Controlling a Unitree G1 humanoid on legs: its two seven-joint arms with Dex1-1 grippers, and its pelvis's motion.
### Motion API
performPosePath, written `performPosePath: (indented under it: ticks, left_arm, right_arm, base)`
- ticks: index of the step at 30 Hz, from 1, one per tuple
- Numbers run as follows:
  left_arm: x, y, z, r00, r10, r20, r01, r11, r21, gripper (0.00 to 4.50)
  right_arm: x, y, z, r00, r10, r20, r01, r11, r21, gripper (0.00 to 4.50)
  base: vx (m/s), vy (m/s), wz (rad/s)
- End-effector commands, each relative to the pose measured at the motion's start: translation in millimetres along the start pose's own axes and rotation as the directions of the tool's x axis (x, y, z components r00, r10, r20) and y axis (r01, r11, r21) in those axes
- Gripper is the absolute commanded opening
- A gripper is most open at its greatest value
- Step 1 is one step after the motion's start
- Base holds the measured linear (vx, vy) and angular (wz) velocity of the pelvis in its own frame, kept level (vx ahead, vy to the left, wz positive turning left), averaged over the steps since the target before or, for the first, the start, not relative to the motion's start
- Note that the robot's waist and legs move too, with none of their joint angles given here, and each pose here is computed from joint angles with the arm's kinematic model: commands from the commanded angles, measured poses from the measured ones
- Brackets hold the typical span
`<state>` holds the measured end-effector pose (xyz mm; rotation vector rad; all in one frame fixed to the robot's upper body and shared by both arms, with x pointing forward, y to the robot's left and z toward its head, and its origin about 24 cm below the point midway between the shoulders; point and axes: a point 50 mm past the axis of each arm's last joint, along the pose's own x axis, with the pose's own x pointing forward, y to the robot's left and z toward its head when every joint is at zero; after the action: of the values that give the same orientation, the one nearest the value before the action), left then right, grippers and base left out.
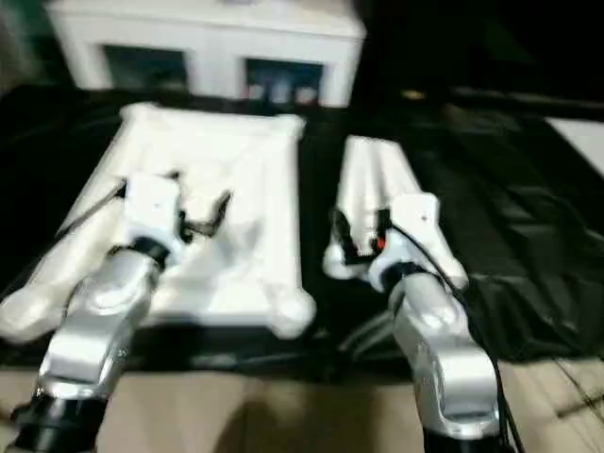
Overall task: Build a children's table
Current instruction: Move to table
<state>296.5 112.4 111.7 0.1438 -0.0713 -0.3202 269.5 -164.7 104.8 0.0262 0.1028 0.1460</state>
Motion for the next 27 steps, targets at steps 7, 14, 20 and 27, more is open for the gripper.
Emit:
performPosePath:
  ticks: [7, 14, 20, 27]
  left_arm:
    - [-6.7, 12.9, 1.5, 0.999, 0.046, -0.006, -0.046, 0.999, 0.021, 4.42]
    - [-7.3, 14.7, 3.0, 0.999, 0.053, -0.004, -0.053, 0.998, 0.023, 4.42]
    - [-6.1, 15.3, 4.5, 0.999, 0.039, -0.001, -0.039, 0.999, 0.03, 4.42]
    - [-3.8, -0.1, 6.5, 0.998, -0.064, 0.01, 0.063, 0.998, 0.027, 4.42]
  right_arm:
    - [3.4, 9.2, 3.2, 0.999, 0.034, 0.012, -0.034, 0.999, 0.015, 4.5]
    - [4.6, 15.3, 1.5, 0.997, 0.079, 0.001, -0.079, 0.997, -0.026, 4.5]
    - [4.0, 12.9, -4.0, 0.999, 0.03, -0.019, -0.03, 1.0, 0.001, 4.5]
    - [0.8, 0.6, -1.3, 0.999, -0.032, -0.031, 0.031, 0.998, -0.051, 4.5]
  base:
    - [0.095, 0.009, -0.02]
    - [-0.002, -0.028, 0.08]
    - [0.102, 0.039, 0.47]
    - [0.097, -0.017, 0.12]
